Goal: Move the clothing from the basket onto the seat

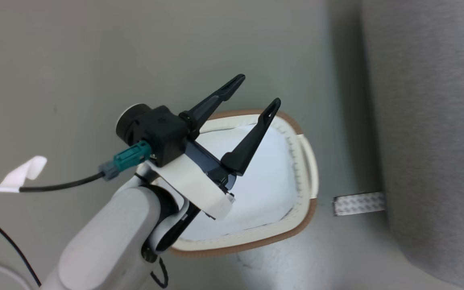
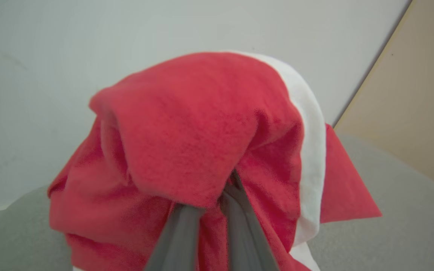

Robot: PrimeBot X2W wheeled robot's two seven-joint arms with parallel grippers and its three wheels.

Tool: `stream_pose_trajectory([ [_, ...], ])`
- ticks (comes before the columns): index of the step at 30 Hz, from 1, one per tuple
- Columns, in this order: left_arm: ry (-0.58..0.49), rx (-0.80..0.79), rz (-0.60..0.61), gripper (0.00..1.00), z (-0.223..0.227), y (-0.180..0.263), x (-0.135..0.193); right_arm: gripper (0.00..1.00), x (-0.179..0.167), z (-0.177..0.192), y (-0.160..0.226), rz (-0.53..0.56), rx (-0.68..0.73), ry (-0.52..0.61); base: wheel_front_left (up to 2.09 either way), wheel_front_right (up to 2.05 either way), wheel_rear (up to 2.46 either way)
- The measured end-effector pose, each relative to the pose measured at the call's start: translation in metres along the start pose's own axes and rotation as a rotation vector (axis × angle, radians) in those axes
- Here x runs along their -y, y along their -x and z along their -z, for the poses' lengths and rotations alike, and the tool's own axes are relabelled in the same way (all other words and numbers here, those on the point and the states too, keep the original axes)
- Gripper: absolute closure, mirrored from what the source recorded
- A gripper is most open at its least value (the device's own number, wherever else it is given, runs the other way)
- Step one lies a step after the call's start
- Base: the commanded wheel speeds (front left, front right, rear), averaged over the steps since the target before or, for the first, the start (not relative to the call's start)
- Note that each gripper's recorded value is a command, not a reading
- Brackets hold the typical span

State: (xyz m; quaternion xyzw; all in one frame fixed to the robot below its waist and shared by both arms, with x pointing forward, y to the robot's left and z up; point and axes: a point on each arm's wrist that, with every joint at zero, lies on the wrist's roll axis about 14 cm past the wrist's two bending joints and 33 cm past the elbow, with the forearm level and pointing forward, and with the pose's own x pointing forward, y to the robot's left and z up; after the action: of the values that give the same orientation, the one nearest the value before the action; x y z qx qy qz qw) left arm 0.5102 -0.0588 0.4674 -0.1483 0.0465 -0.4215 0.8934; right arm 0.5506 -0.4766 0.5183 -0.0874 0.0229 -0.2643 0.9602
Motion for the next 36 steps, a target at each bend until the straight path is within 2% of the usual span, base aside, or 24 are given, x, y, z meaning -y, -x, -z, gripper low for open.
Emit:
stream_pose_trajectory([
  [3, 0.009, -0.013, -0.051, 0.00, 0.012, 0.009, -0.018, 1.00, -0.008, 0.063, 0.011, 0.038, -0.121, -0.025, 0.00, 0.00, 0.00],
  [4, 0.010, -0.018, -0.068, 0.00, 0.016, 0.012, -0.024, 0.94, -0.013, 0.079, 0.016, 0.050, -0.146, -0.051, 0.00, 0.00, 0.00],
  [5, 0.011, -0.022, -0.084, 0.00, 0.019, 0.016, -0.028, 0.63, -0.017, 0.091, 0.021, 0.059, -0.165, -0.065, 0.00, 0.00, 0.00],
  [6, 0.013, -0.022, -0.101, 0.00, 0.020, 0.018, -0.032, 0.43, -0.018, 0.097, 0.025, 0.062, -0.174, -0.060, 0.00, 0.00, 0.00],
  [7, 0.015, -0.021, -0.116, 0.00, 0.020, 0.021, -0.035, 0.00, -0.017, 0.100, 0.029, 0.071, -0.176, -0.058, 0.00, 0.00, 0.00],
  [10, 0.008, -0.004, -0.162, 0.00, 0.014, 0.028, -0.040, 0.00, -0.016, 0.095, 0.040, 0.067, -0.165, -0.028, 0.00, 0.00, 0.00],
  [16, -0.006, 0.066, -0.268, 0.00, -0.011, 0.044, -0.046, 0.00, -0.022, 0.047, 0.063, 0.013, -0.036, -0.005, 0.00, 0.00, 0.00],
  [25, -0.023, 0.143, -0.432, 0.00, -0.040, 0.089, -0.043, 0.00, -0.046, -0.025, 0.125, -0.146, 0.161, -0.017, 0.00, 0.00, 0.00],
  [31, -0.087, 0.191, -0.586, 0.00, -0.062, 0.139, -0.051, 0.00, -0.088, -0.061, 0.173, -0.310, 0.261, -0.066, 0.00, 0.00, 0.00],
  [36, -0.149, 0.233, -0.706, 0.00, -0.079, 0.184, -0.054, 0.00, -0.116, -0.066, 0.212, -0.408, 0.271, -0.133, 0.00, 0.00, 0.00],
])
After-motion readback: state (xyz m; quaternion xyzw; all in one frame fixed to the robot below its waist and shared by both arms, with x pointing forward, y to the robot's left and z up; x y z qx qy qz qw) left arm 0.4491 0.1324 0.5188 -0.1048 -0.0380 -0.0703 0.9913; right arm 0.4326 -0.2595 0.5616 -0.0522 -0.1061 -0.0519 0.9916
